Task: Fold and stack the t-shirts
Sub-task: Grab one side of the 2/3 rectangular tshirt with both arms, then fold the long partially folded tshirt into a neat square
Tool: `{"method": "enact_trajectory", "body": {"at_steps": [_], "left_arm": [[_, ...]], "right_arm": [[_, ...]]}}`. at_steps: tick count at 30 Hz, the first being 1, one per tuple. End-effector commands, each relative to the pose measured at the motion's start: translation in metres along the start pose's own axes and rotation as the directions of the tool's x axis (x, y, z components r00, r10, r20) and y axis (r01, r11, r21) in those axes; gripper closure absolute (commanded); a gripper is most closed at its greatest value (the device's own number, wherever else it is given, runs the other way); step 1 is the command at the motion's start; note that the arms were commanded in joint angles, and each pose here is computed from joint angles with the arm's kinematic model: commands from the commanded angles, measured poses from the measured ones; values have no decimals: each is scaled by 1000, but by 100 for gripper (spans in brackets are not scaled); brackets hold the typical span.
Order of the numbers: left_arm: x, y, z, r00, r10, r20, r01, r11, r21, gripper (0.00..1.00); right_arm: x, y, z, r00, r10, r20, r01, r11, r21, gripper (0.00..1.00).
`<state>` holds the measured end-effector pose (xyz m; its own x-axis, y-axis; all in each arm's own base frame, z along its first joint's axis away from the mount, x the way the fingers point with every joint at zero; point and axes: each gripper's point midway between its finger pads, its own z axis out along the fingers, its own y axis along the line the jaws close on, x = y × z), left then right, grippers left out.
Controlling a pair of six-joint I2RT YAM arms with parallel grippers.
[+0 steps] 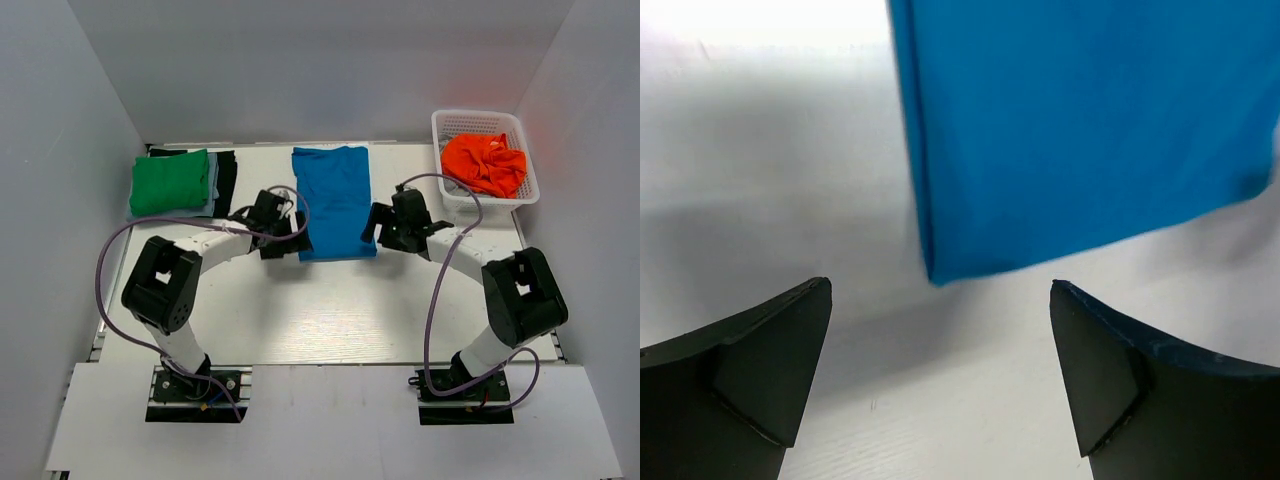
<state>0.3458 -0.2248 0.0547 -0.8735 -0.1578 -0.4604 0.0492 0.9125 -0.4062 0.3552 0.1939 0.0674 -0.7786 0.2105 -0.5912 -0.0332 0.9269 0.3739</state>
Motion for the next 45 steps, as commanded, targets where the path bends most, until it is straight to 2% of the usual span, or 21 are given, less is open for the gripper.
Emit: {"method": "enact_trajectory", "body": {"at_steps": [1, 4, 5, 8, 10, 11, 14, 17, 18, 20, 21, 22, 27, 28, 30, 32, 38, 39, 40, 42, 45], "left_arm": [[2, -21, -7, 1000, -10, 4, 10, 994, 113, 0], [15, -17, 5, 1000, -6, -30, 9, 995, 98, 6], [17, -15, 8, 999, -7, -39, 11, 996, 92, 16], [28, -7, 19, 997, -23, -76, 28, 997, 67, 38], [32, -10, 25, 995, -21, -97, 30, 995, 94, 45], [37, -9, 28, 994, -22, -111, 33, 995, 99, 54], [59, 0, 35, 984, -31, -176, 48, 995, 92, 70], [69, 5, 40, 980, -34, -197, 52, 994, 91, 76], [68, 6, 41, 981, -43, -192, 60, 995, 81, 85], [65, 6, 43, 980, -45, -191, 60, 996, 70, 96], [64, 6, 46, 980, -45, -192, 60, 996, 69, 100], [59, 3, 46, 982, -43, -184, 58, 995, 75, 100], [65, -9, 19, 981, -27, -191, 53, 990, 129, 100], [58, -16, 3, 988, -19, -156, 43, 987, 155, 100], [76, -17, -15, 983, -3, -185, 33, 986, 163, 100], [78, -34, -46, 986, 14, -169, 28, 970, 242, 100], [118, -58, -115, 972, 88, -219, 9, 913, 408, 100], [132, -55, -124, 960, 95, -265, 21, 915, 403, 100], [128, -60, -141, 969, 105, -224, 2, 902, 432, 100], [140, -63, -161, 962, 133, -237, -6, 882, 471, 100], [134, -87, -200, 976, 166, -144, -44, 790, 612, 100]], "right_arm": [[7, 5, -3, 999, 32, -13, -33, 999, -40, 10], [14, 2, 3, 999, 42, -8, -42, 998, -43, 10], [15, 2, 5, 999, 42, -12, -43, 998, -42, 11], [18, -2, 11, 999, 45, -26, -46, 999, -28, 21], [22, -4, 15, 998, 43, -40, -44, 999, -21, 27], [23, -4, 15, 998, 43, -40, -44, 999, -21, 32], [33, -2, 18, 995, 51, -82, -54, 998, -41, 42], [43, -5, 23, 992, 55, -111, -60, 997, -39, 56], [45, -6, 26, 992, 55, -114, -60, 998, -37, 68], [47, -5, 28, 991, 58, -121, -64, 997, -43, 80], [48, -6, 28, 990, 59, -126, -64, 997, -39, 95], [47, -5, 27, 991, 57, -123, -62, 997, -40, 100], [48, 1, 10, 993, 37, -113, -46, 996, -81, 100], [50, 3, -5, 992, 23, -120, -35, 994, -100, 100], [50, 9, -24, 993, -10, -117, -6, 991, -133, 100], [74, 7, -49, 983, -39, -182, 9, 987, -163, 100], [83, 11, -139, 975, -168, -146, 124, 955, -269, 100], [91, 12, -152, 968, -181, -176, 124, 948, -294, 100], [88, 22, -171, 972, -201, -123, 145, 921, -361, 100], [95, 23, -186, 965, -227, -132, 160, 906, -393, 100], [90, 31, -209, 962, -270, -40, 223, 861, -457, 100]]}}
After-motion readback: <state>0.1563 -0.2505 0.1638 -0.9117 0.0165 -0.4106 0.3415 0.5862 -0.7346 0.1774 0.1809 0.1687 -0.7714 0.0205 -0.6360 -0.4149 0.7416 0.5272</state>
